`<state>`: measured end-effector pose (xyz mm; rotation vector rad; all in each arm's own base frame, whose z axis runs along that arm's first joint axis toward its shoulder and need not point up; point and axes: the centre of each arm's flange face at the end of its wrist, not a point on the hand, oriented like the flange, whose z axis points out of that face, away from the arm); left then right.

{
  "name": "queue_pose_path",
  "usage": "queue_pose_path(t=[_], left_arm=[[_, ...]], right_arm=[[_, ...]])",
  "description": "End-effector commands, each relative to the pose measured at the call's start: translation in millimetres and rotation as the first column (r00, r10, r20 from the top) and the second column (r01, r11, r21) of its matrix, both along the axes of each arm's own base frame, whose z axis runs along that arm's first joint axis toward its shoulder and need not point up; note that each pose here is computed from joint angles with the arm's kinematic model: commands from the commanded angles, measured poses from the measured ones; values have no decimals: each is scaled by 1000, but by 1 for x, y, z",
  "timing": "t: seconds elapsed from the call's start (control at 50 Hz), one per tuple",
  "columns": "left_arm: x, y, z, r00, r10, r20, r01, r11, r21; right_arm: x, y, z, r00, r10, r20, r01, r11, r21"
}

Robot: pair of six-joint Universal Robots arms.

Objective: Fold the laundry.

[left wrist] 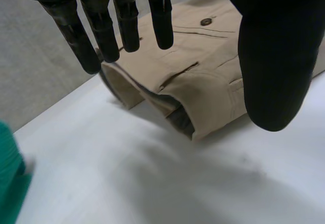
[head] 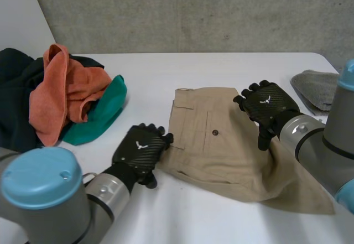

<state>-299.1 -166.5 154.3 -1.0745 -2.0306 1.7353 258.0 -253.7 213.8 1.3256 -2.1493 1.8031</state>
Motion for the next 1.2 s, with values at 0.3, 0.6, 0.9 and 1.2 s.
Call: queue_pose_path(t=[0.3, 0.6, 0.9, 1.2], left_arm=[[-31, -81, 12, 984, 175, -40, -178, 924, -337], [-50, -126, 192, 894, -10, -448, -325, 676, -662], [-138, -30, 55, 844, -428, -322, 331, 890, -313], [-67, -40, 126, 928, -125, -352, 34, 966, -254]], right_arm=[[-23, 0, -12, 998, -61, -3, 61, 998, 11], [-32, -11, 5, 990, -121, 76, 124, 991, -47], [-56, -27, 1, 972, -213, 102, 217, 976, -24], [-47, -21, 18, 996, 18, 84, -10, 996, -93]])
